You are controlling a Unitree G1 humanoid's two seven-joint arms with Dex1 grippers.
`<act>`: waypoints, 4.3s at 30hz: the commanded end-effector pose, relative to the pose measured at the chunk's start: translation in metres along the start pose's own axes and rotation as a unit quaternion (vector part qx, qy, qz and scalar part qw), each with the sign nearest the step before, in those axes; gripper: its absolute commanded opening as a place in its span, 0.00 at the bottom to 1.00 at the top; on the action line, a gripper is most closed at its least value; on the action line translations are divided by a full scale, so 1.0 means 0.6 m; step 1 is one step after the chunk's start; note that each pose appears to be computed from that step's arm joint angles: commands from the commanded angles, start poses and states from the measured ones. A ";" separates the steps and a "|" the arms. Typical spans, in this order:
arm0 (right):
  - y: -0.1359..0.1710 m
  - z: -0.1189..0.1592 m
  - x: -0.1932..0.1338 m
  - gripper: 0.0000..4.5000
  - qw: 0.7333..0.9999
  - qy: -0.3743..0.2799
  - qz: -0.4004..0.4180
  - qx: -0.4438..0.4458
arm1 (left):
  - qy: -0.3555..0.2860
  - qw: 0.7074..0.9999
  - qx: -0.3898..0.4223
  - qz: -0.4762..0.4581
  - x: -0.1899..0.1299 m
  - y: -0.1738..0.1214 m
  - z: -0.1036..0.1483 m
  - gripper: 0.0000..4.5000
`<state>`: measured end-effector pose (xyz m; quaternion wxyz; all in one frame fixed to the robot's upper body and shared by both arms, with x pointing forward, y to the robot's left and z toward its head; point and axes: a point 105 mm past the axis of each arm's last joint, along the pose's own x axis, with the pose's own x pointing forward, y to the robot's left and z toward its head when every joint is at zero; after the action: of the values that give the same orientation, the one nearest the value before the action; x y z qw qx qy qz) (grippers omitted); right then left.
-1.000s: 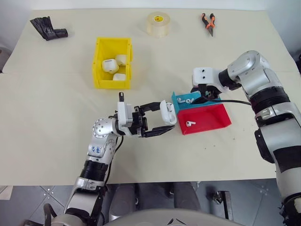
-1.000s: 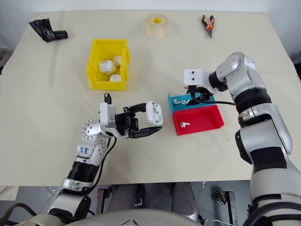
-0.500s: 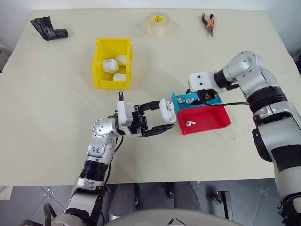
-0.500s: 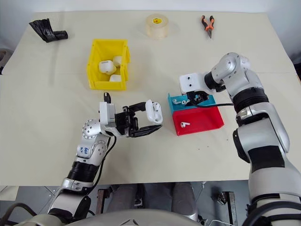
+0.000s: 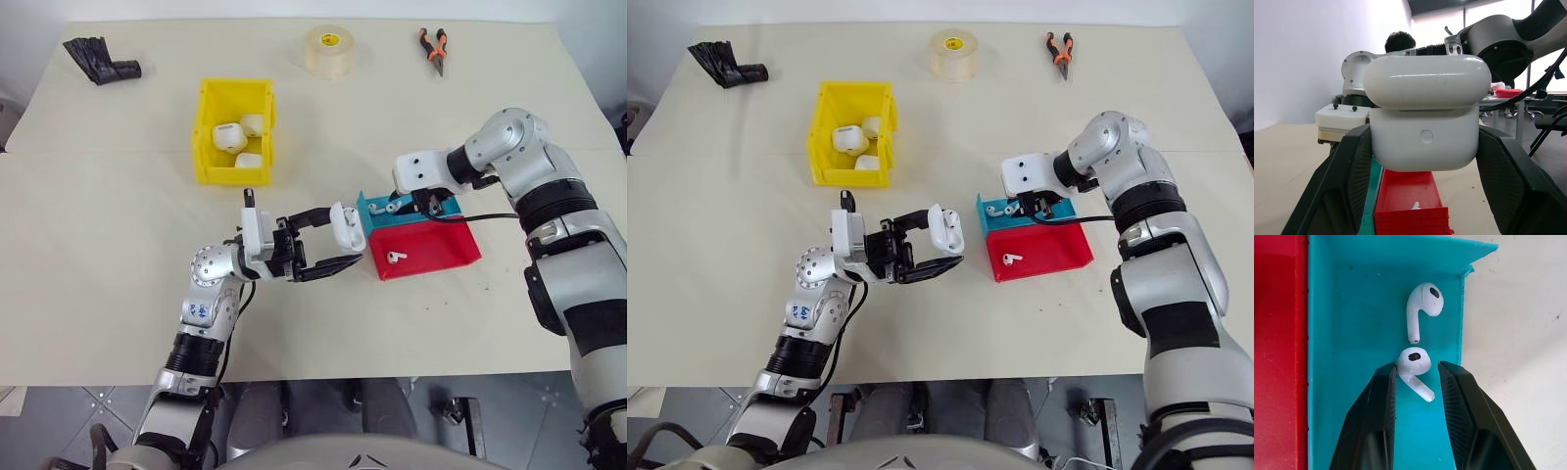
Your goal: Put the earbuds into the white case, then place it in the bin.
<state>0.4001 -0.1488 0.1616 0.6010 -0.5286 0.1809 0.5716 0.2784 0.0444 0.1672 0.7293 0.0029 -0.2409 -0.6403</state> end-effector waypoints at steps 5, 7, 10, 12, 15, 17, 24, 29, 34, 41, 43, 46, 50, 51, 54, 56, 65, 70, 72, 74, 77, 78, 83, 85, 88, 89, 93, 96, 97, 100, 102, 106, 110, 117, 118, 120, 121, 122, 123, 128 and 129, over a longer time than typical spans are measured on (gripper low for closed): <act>0.015 0.001 0.016 0.30 1.000 -0.007 0.017 -0.019 | -0.016 1.000 0.018 -0.008 0.008 -0.001 0.020 0.62; 0.017 0.001 0.019 0.30 1.000 -0.008 0.021 -0.016 | -0.016 1.000 0.018 -0.008 0.008 -0.001 0.020 0.62; 0.020 -0.001 0.019 0.23 1.000 -0.009 0.025 -0.012 | -0.016 1.000 0.018 -0.008 0.009 0.000 0.020 0.62; 0.019 -0.002 0.019 0.11 1.000 -0.009 0.021 -0.011 | -0.016 1.000 0.018 -0.007 0.009 0.000 0.020 0.62; 0.015 -0.002 0.016 0.11 1.000 -0.014 0.009 -0.004 | -0.016 1.000 0.018 -0.007 0.009 0.000 0.020 0.62; 0.012 -0.001 0.012 0.11 1.000 -0.018 0.002 -0.001 | -0.016 1.000 0.017 -0.008 0.009 0.000 0.020 0.62; -0.005 0.008 -0.042 0.11 0.991 -0.098 -0.064 0.067 | -0.015 1.000 0.017 -0.010 0.010 0.003 0.022 0.62; 0.016 0.013 -0.095 0.11 0.968 -0.179 -0.096 0.145 | -0.008 1.000 0.015 -0.016 0.007 0.008 0.021 0.62; 0.056 -0.005 -0.120 0.11 0.958 -0.182 -0.123 0.185 | -0.005 1.000 0.011 -0.027 0.009 0.012 0.020 0.62; 0.120 -0.011 -0.139 0.11 0.948 -0.175 -0.150 0.218 | -0.007 0.998 0.003 -0.057 0.025 0.016 0.017 0.62; 0.129 -0.008 -0.142 0.11 0.942 -0.183 -0.163 0.228 | -0.009 0.998 0.003 -0.061 0.031 0.018 0.017 0.62; 0.140 0.014 -0.149 0.11 0.925 -0.231 -0.172 0.247 | -0.014 0.998 0.001 -0.066 0.042 0.019 0.014 0.62; 0.137 0.053 -0.166 0.11 0.891 -0.311 -0.181 0.278 | -0.017 0.997 -0.005 -0.073 0.051 0.018 0.011 0.62; 0.134 0.063 -0.173 0.11 0.876 -0.337 -0.183 0.293 | -0.016 0.997 -0.006 -0.075 0.053 0.017 0.010 0.62; 0.129 0.087 -0.190 0.11 0.837 -0.399 -0.174 0.332 | -0.014 0.996 -0.009 -0.082 0.056 0.017 0.008 0.62; 0.128 0.102 -0.199 0.11 0.809 -0.437 -0.159 0.359 | -0.013 0.996 -0.010 -0.085 0.059 0.019 0.007 0.62; 0.150 0.165 -0.198 0.11 0.704 -0.556 -0.060 0.438 | -0.013 0.996 -0.006 -0.090 0.073 0.027 0.006 0.62; 0.166 0.188 -0.170 0.11 0.673 -0.572 -0.031 0.468 | -0.015 0.996 -0.003 -0.091 0.083 0.026 0.006 0.62; 0.170 0.192 -0.162 0.11 0.667 -0.573 -0.027 0.476 | -0.017 0.996 -0.001 -0.092 0.085 0.025 0.007 0.62; 0.172 0.192 -0.159 0.11 0.662 -0.574 -0.027 0.482 | -0.018 0.996 0.000 -0.091 0.086 0.025 0.008 0.62; 0.174 0.189 -0.156 0.11 0.656 -0.575 -0.030 0.489 | -0.019 0.996 0.000 -0.089 0.085 0.027 0.009 0.62; 0.174 0.187 -0.155 0.11 0.653 -0.574 -0.032 0.492 | -0.021 0.996 0.000 -0.088 0.085 0.027 0.010 0.62; 0.175 0.172 -0.149 0.11 0.647 -0.570 -0.045 0.504 | -0.026 0.996 0.001 -0.088 0.085 0.027 0.014 0.62; 0.176 0.167 -0.146 0.11 0.646 -0.568 -0.047 0.508 | -0.028 0.996 0.001 -0.087 0.085 0.027 0.015 0.62; 0.179 0.165 -0.138 0.11 0.649 -0.563 -0.046 0.510 | -0.030 0.996 0.001 -0.087 0.085 0.027 0.016 0.62; 0.180 0.164 -0.135 0.11 0.651 -0.560 -0.048 0.510 | -0.030 0.996 0.001 -0.087 0.085 0.027 0.016 0.62; 0.179 0.164 -0.125 0.11 0.654 -0.556 -0.053 0.509 | -0.030 0.996 0.002 -0.088 0.085 0.027 0.017 0.62; 0.181 0.167 -0.122 0.11 0.654 -0.558 -0.048 0.508 | -0.029 0.996 0.002 -0.087 0.086 0.027 0.017 0.62; 0.182 0.168 -0.121 0.11 0.654 -0.559 -0.046 0.507 | -0.029 0.996 0.002 -0.087 0.086 0.027 0.017 0.62; 0.183 0.168 -0.116 0.11 0.654 -0.557 -0.045 0.509 | -0.033 0.996 0.002 -0.084 0.087 0.028 0.018 0.62; 0.186 0.163 -0.110 0.11 0.656 -0.550 -0.047 0.515 | -0.034 0.996 0.002 -0.083 0.087 0.028 0.019 0.62; 0.187 0.142 -0.100 0.11 0.660 -0.526 -0.065 0.533 | -0.036 0.996 0.002 -0.081 0.087 0.029 0.020 0.62; 0.185 0.133 -0.096 0.19 0.670 -0.509 -0.073 0.535 | -0.038 0.996 0.001 -0.082 0.086 0.028 0.020 0.62; 0.175 0.141 -0.119 0.70 0.684 -0.527 -0.077 0.498 | -0.037 0.995 -0.006 -0.091 0.083 0.023 0.020 0.62; 0.175 0.138 -0.122 0.79 0.686 -0.527 -0.081 0.495 | -0.036 0.995 -0.007 -0.091 0.081 0.023 0.021 0.62; 0.176 0.114 -0.128 0.85 0.705 -0.502 -0.116 0.488 | -0.019 0.996 -0.008 -0.091 0.063 0.023 0.021 0.62; 0.176 0.105 -0.129 0.85 0.712 -0.491 -0.128 0.485 | -0.012 0.996 -0.009 -0.090 0.057 0.023 0.022 0.62; 0.180 0.097 -0.128 0.85 0.732 -0.473 -0.139 0.471 | 0.001 0.996 -0.008 -0.090 0.049 0.023 0.020 0.62; 0.189 0.088 -0.121 0.85 0.769 -0.438 -0.150 0.442 | 0.022 0.996 -0.006 -0.090 0.037 0.024 0.018 0.62; 0.204 0.061 -0.115 0.85 0.853 -0.362 -0.173 0.335 | 0.102 0.990 -0.011 -0.100 -0.004 0.019 0.011 0.62; 0.204 0.061 -0.117 0.81 0.860 -0.361 -0.173 0.316 | 0.115 0.988 -0.012 -0.101 -0.009 0.019 0.010 0.62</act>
<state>0.2613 -0.1783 0.1717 0.8588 -0.0484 0.0544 0.5072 0.2928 0.0558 0.1674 0.6945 0.0759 -0.1364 -0.7024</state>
